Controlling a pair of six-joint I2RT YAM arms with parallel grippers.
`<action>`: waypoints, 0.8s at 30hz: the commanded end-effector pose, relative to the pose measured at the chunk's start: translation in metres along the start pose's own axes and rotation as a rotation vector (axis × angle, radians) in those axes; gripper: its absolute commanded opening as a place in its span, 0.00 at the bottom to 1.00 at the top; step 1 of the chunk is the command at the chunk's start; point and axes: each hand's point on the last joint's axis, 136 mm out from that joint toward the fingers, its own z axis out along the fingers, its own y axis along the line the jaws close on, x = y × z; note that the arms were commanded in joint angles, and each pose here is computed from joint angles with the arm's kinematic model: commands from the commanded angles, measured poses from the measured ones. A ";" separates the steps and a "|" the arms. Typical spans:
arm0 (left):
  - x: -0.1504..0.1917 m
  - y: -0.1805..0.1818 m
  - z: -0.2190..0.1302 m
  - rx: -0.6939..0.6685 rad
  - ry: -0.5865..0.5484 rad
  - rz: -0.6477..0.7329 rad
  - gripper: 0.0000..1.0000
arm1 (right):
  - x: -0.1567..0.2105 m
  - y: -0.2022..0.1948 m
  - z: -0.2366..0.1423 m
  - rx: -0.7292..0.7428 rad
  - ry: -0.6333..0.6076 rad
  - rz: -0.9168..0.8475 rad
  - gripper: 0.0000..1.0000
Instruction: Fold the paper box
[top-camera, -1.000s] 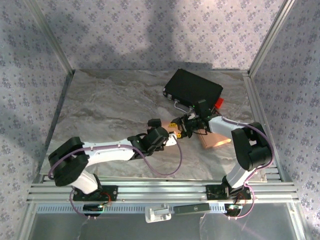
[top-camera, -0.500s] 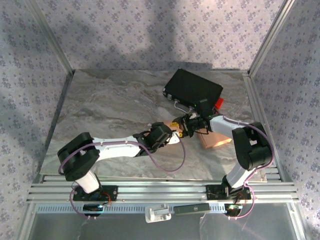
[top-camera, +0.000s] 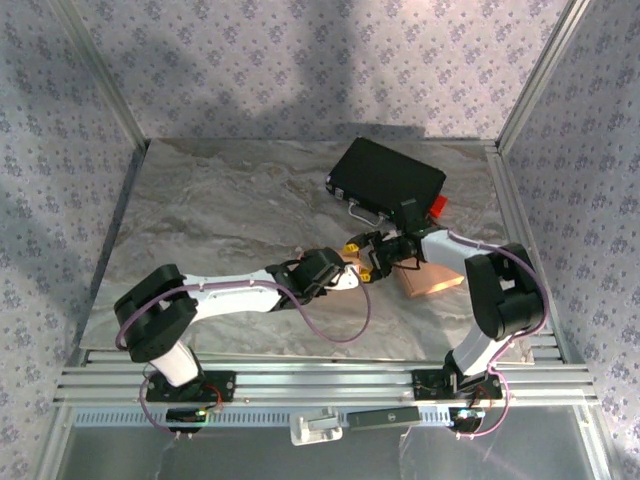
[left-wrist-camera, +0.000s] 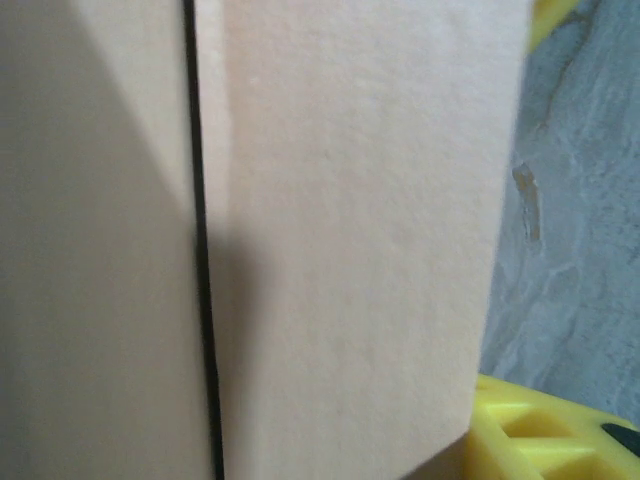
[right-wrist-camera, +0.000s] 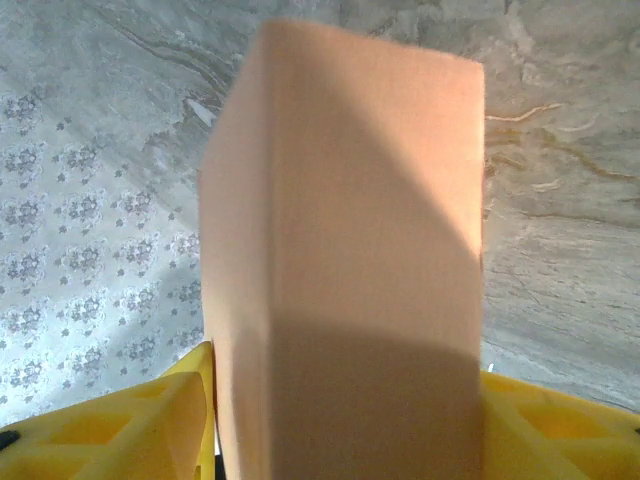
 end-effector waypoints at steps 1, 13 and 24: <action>-0.010 0.011 -0.019 0.045 -0.033 -0.028 0.49 | 0.010 0.022 -0.023 -0.018 -0.040 -0.066 0.69; -0.013 -0.013 -0.033 0.333 0.010 -0.053 0.39 | 0.018 0.028 -0.075 -0.055 -0.148 -0.112 0.70; -0.007 -0.040 -0.056 0.599 0.067 -0.078 0.36 | 0.021 0.013 -0.137 0.002 -0.397 -0.352 0.54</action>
